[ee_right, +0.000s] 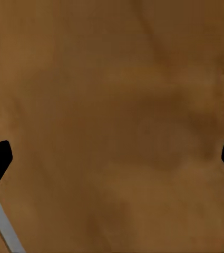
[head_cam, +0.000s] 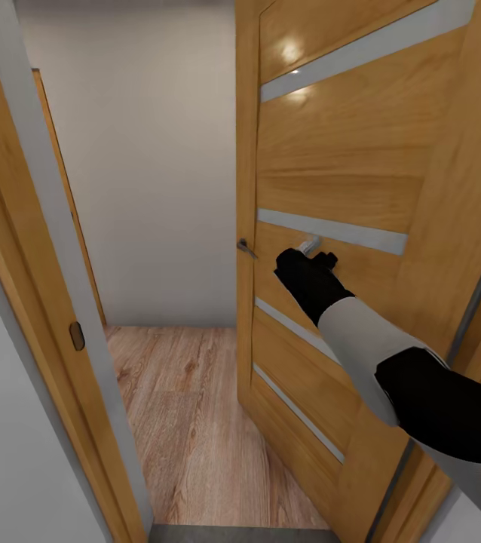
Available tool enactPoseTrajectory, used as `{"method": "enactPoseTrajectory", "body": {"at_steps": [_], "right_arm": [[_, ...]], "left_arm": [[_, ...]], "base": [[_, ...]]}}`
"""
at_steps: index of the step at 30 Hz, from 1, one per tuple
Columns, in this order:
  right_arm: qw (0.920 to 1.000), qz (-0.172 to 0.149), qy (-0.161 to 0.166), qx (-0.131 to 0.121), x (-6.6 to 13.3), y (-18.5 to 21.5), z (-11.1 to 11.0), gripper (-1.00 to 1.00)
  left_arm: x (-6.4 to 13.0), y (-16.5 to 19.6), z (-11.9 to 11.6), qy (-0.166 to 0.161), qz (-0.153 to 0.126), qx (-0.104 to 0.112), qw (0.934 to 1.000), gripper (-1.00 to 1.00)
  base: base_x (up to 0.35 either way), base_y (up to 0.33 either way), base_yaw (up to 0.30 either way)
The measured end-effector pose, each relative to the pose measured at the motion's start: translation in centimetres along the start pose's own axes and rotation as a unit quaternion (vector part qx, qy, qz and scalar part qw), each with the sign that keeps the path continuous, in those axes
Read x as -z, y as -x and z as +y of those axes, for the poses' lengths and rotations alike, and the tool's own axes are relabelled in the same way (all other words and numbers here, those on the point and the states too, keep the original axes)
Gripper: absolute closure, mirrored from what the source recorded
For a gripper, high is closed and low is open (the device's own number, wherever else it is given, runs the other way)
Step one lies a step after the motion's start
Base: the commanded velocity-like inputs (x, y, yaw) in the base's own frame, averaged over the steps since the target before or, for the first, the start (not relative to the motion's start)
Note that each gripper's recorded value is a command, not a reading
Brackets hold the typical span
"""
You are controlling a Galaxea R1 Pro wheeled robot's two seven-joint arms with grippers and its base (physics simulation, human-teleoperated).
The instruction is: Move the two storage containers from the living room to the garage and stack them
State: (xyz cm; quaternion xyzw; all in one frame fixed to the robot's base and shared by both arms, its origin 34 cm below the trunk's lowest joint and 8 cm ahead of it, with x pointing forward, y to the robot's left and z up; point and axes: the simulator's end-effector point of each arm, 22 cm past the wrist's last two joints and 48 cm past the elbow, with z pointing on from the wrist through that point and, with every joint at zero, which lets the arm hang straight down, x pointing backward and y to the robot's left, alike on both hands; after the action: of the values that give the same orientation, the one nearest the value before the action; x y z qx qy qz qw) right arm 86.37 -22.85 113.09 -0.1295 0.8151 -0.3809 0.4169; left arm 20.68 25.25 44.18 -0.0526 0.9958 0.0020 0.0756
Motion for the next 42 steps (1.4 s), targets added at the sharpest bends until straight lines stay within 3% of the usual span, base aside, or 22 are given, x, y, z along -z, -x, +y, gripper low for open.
{"method": "enactPoseTrajectory", "body": {"at_steps": [8, 15, 19, 25, 30, 32, 34, 36, 39, 42], "right_arm": [[0.9943, -0.089, -0.012, -0.057, 4.4, 5.7, -3.4, -1.0], [0.9918, -0.107, -0.013, -0.068, 5.4, 6.7, -4.0, -1.0], [0.9923, -0.104, -0.007, -0.066, 5.2, 6.3, -3.2, -1.0], [0.9957, -0.07, 0.036, -0.049, 3.3, 2.1, 2.6, -1.0], [0.9958, -0.066, 0.058, -0.025, 3.3, 0.2, 6.4, -1.0], [0.9917, -0.09, 0.088, -0.026, 5.1, 0.9, 8.8, -1.0], [0.981, -0.125, 0.145, -0.03, 8.5, 2.2, 12.3, -1.0], [0.9725, -0.139, 0.184, -0.03, 10.5, 2.6, 14.6, -1.0], [0.9636, -0.142, 0.224, -0.037, 12.0, 2.7, 16.5, -1.0], [0.96, -0.143, 0.237, -0.041, 12.5, 2.7, 17.1, -1.0]], "left_arm": [[0.0, 0.0, 0.0, 0.0, 0.0, 0.0, 1.0, -1.0], [0.0, 0.0, 0.0, 0.0, 0.001, 0.0, 1.0, -1.0], [0.0, 0.0, 0.0, 0.0, 0.0, 0.0, 1.0, -1.0], [0.0, 0.0, 0.0, 0.0, 0.0, 0.0, 1.0, -1.0], [0.0, 0.0, 0.0, 0.0, 0.0, 0.0, 1.0, -1.0], [0.0, 0.0, 0.0, 0.0, 0.0, 0.0, 1.0, -1.0], [0.0, 0.0, 0.0, 0.0, 0.0, 0.0, 1.0, -1.0], [0.0, 0.0, 0.0, 0.0, 0.0, 0.0, 1.0, -1.0], [0.0, 0.0, 0.0, 0.0, 0.0, 0.0, 1.0, -1.0], [0.0, 0.0, 0.0, 0.0, 0.0, 0.0, 1.0, -1.0]], "base": [[0.0, 0.0, 0.0], [0.0, 0.0, 0.0], [0.0, 0.0, 0.0], [0.0, 0.0, 0.0], [0.0, 0.0, 0.0], [0.0, 0.0, 0.0], [0.0, 0.0, 0.0], [0.0, 0.0, 0.0], [0.0, 0.0, 0.0], [0.0, 0.0, 0.0]]}}
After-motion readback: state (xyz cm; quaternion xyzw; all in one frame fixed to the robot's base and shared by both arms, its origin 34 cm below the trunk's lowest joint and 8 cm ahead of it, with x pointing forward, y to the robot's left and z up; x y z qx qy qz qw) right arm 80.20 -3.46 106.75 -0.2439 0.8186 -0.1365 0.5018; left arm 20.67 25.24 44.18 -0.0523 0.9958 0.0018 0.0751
